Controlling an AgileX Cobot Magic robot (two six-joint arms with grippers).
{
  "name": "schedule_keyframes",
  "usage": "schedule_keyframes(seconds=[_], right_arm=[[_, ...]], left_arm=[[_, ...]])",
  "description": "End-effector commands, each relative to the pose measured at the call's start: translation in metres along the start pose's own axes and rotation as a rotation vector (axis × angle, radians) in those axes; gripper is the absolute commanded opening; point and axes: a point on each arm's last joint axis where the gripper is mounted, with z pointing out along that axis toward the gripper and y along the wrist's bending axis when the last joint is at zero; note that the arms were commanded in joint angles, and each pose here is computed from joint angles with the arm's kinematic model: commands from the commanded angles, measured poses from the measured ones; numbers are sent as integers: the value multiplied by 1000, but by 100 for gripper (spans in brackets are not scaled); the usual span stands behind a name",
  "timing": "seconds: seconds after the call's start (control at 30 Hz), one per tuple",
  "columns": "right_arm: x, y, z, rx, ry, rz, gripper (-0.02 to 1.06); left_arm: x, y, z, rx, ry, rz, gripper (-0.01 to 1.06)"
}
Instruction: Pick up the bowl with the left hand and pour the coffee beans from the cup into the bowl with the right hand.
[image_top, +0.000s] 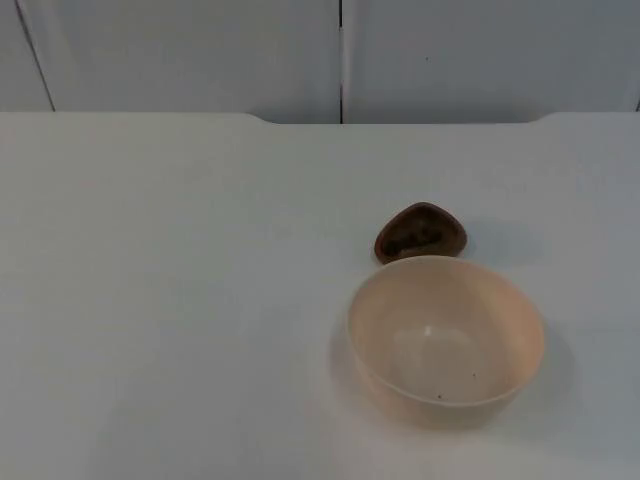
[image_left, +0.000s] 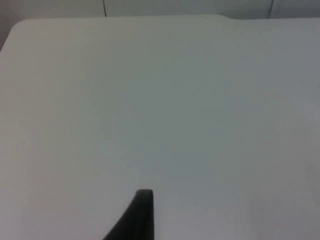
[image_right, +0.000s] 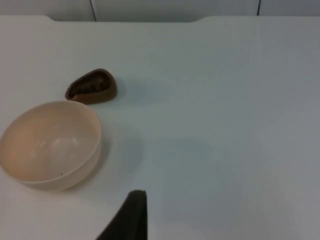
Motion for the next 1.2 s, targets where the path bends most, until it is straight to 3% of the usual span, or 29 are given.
schedule_keyframes(seconds=[0.0,1.17], right_arm=[[1,0,0,5,-5,0,105],[1,0,0,5,-1,-2,105]], left_arm=[[1,0,0,3,1,0,105],[1,0,0,3,1,6,105]])
